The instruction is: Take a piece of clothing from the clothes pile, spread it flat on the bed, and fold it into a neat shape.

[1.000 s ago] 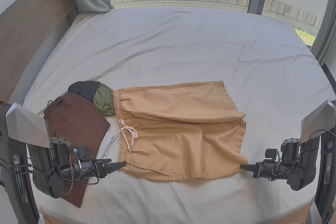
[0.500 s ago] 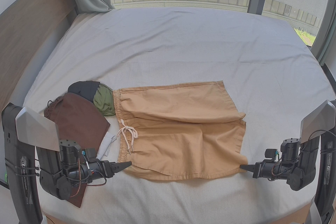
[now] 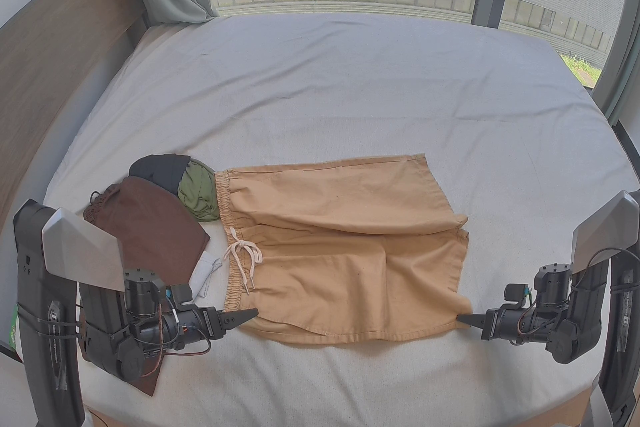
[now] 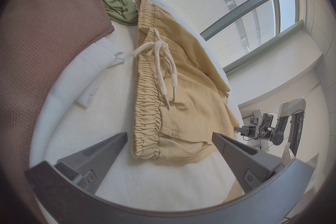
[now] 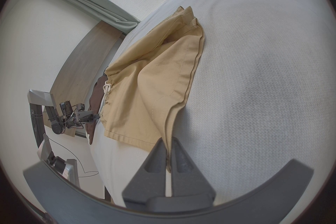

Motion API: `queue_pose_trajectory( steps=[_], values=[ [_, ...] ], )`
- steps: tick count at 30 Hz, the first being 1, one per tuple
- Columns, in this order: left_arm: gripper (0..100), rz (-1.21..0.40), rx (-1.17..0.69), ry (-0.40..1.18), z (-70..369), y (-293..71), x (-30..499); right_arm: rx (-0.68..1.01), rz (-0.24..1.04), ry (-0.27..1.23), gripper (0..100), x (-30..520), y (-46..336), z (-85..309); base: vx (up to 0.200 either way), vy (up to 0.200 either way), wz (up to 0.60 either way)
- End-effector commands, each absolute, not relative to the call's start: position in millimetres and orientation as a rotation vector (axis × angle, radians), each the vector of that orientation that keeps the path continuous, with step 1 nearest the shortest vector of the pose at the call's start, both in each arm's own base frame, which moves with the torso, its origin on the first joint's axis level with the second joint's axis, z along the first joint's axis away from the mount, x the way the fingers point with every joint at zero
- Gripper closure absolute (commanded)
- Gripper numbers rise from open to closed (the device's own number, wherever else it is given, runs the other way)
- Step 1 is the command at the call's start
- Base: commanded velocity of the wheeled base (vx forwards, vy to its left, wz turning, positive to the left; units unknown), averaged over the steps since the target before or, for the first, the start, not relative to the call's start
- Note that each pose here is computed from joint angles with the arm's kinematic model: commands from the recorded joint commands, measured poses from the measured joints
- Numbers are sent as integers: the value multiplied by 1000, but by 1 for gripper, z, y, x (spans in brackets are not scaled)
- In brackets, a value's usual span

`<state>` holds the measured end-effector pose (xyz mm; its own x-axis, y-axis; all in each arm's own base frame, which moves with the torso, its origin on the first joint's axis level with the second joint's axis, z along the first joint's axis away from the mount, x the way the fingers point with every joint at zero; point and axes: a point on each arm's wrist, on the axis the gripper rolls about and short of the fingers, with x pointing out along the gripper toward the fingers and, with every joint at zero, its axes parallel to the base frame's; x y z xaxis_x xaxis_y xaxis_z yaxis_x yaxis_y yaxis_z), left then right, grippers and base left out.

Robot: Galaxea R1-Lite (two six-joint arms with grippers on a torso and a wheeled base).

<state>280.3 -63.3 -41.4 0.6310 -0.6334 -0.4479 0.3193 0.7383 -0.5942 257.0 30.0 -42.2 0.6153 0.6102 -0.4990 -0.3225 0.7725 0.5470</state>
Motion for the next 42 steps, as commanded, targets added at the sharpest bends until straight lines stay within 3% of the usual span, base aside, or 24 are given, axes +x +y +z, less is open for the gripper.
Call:
queue_pose_trajectory(
  steps=[1, 21, 42],
  values=[
    [100, -572, -494, 701, -46, -64, 282, 432, 556, 729, 100, 257, 30, -43, 0, 0, 0],
    [100, -583, -458, 696, -21, -54, 254, 372, 572, 755, 100, 240, 27, -40, 0, 0, 0],
    [100, -565, -431, 762, -27, -43, 236, 273, 574, 805, 100, 211, 16, -39, 0, 0, 0]
  ],
)
